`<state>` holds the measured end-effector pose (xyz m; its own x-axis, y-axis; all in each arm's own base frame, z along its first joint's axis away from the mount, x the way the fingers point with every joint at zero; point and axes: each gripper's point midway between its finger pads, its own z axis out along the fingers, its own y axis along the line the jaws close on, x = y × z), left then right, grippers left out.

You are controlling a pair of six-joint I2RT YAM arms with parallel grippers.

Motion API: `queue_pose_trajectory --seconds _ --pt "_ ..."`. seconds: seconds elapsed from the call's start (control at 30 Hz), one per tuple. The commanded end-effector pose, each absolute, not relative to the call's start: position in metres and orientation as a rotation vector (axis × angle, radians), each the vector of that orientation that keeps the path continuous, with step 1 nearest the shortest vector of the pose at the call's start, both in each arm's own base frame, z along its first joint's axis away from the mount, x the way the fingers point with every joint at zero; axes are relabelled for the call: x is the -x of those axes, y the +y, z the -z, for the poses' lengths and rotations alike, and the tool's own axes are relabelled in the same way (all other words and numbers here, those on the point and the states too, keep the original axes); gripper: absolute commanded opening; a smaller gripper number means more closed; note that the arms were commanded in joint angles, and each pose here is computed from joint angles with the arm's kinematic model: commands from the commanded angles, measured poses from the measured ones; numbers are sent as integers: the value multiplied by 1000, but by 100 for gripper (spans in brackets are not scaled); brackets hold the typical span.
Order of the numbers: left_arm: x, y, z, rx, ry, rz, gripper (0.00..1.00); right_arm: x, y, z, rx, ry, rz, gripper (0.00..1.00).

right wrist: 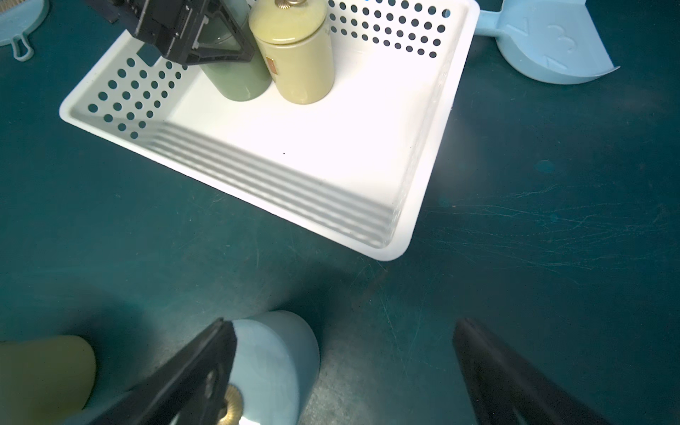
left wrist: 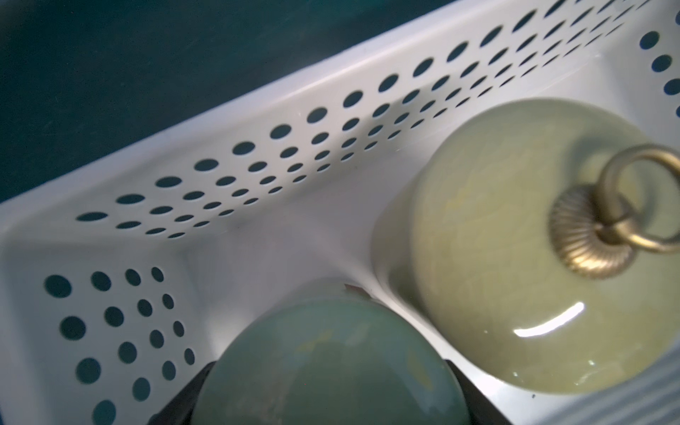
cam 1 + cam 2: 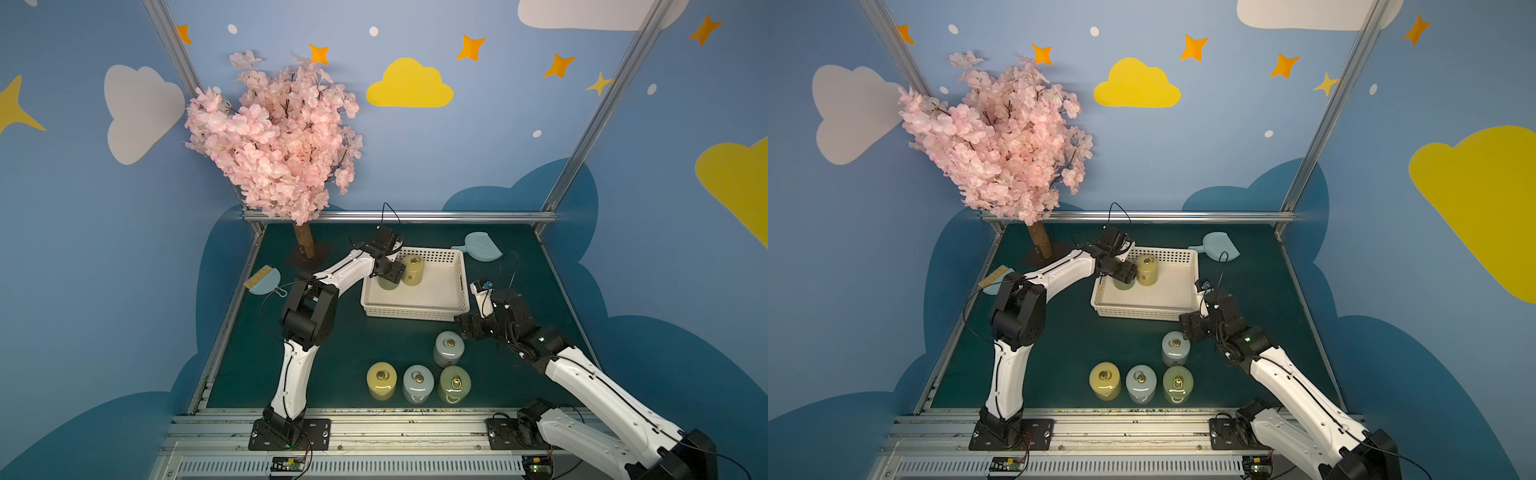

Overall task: Take the tea canister out of the basket
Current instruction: Pick up the tea canister from the basket.

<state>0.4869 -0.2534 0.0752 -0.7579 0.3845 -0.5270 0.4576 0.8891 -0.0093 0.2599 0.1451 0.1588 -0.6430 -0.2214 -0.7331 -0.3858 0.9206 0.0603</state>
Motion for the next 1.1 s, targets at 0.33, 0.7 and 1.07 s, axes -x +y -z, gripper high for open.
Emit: queue_pose_trajectory --seconds 0.33,0.7,1.07 --pt "-488 -252 -115 -557 2478 228 56 -262 144 -157 423 2283 -275 98" --pt "-477 -248 -155 -539 2421 232 52 -262 144 -156 415 2285 -276 98" --pt "-455 -248 -194 -553 2354 254 51 -263 143 -156 407 2283 -276 98"
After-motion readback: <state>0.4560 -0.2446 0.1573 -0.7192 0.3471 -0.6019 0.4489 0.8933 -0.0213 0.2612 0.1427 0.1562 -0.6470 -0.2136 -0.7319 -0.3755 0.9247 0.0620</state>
